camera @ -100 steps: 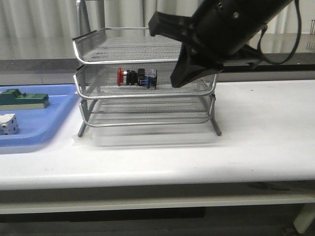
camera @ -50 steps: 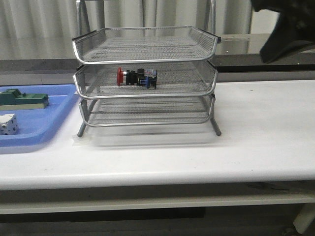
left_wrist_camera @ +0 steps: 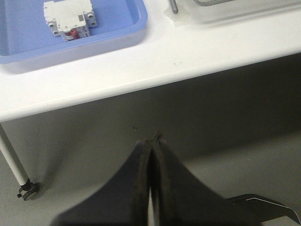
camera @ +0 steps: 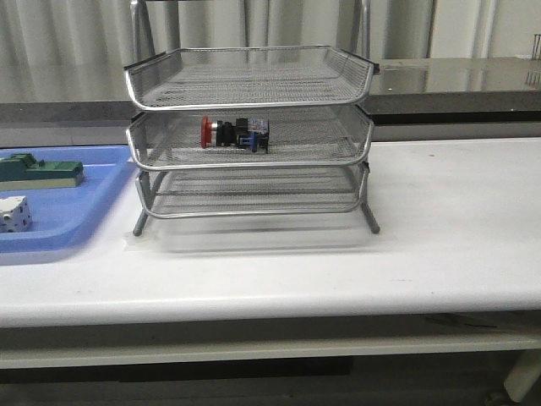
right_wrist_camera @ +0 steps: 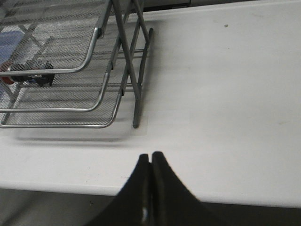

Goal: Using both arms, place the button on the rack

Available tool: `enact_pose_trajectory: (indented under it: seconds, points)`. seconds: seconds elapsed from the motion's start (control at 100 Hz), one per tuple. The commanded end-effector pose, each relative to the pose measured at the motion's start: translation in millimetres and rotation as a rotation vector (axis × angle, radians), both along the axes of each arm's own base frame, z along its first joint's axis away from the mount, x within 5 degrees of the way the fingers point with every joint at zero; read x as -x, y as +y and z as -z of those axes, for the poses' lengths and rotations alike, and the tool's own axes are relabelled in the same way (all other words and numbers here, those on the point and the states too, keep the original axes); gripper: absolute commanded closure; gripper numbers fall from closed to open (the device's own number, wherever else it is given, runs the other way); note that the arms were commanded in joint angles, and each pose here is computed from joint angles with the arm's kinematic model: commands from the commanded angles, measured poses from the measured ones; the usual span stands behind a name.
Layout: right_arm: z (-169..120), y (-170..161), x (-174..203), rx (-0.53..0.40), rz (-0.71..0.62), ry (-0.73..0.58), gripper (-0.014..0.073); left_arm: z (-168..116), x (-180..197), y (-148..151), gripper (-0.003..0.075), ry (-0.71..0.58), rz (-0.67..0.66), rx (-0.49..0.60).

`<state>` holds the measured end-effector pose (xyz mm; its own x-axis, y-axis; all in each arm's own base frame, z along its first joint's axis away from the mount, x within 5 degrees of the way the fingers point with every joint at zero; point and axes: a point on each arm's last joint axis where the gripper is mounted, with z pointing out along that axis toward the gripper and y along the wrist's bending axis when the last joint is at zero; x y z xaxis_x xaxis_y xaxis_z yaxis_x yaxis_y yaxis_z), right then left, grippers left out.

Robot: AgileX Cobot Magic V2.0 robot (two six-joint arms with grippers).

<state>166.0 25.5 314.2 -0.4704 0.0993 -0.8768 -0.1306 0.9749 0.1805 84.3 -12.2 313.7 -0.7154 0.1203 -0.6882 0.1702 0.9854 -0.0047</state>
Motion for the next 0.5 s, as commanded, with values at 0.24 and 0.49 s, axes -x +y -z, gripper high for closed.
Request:
enact_pose_trajectory:
  seconds: [0.24, 0.49]
  points:
    - [-22, -4, 26, 0.01, 0.003, -0.103, 0.07, -11, -4, -1, 0.0741, -0.07, -0.012, 0.027]
    - [-22, -4, 26, 0.012, 0.003, -0.102, 0.07, -11, -4, -1, 0.0741, -0.07, -0.012, 0.027]
